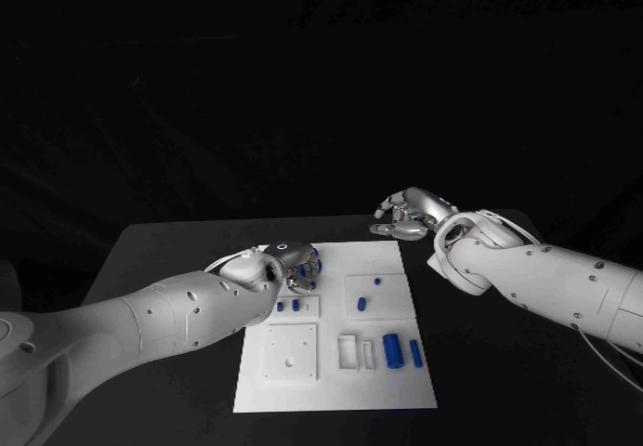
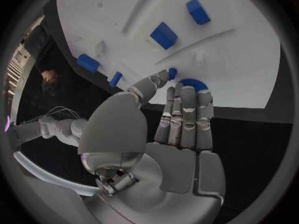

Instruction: Assemble the parts on the task board

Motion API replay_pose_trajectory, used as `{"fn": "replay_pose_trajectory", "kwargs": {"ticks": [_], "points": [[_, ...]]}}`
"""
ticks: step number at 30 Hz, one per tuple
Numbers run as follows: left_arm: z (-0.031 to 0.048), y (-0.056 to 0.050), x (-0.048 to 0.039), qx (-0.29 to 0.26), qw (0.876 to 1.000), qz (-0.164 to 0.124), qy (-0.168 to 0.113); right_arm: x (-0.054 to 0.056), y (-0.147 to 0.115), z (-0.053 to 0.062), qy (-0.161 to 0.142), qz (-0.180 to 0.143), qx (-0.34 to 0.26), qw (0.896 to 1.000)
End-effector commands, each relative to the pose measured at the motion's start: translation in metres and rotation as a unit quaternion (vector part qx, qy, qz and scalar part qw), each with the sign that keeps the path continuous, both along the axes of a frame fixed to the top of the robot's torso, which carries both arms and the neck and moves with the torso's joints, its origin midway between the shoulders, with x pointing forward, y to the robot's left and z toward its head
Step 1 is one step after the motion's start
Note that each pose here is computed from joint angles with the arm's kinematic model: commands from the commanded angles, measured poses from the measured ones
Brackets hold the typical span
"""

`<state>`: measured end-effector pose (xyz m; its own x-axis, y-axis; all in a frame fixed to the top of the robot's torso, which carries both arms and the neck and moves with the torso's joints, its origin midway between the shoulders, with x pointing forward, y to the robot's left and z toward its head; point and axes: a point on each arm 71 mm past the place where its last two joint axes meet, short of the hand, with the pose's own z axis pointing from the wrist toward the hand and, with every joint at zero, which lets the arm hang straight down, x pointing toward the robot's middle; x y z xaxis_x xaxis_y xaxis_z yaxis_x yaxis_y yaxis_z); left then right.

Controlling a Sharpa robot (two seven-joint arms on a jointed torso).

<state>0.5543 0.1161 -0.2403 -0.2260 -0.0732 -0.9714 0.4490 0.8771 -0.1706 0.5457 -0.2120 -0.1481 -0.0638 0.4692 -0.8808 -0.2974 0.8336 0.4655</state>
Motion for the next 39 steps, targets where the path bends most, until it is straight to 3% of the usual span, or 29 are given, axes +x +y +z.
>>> {"fn": "replay_pose_trajectory", "kwargs": {"ticks": [1, 22, 39], "points": [[-0.0027, -0.003, -0.0009, 0.008, 1.000, -0.011, 0.006, -0.001, 0.002, 0.000, 0.001, 0.007, -0.002, 1.000], [-0.0100, -0.004, -0.0020, 0.011, 0.999, -0.021, 0.021, -0.001, 0.005, 0.000, 0.001, 0.010, -0.001, 1.000], [-0.0144, -0.002, 0.0007, 0.002, 1.000, -0.008, 0.024, -0.001, 0.005, 0.000, 0.001, 0.010, -0.001, 1.000]]}}
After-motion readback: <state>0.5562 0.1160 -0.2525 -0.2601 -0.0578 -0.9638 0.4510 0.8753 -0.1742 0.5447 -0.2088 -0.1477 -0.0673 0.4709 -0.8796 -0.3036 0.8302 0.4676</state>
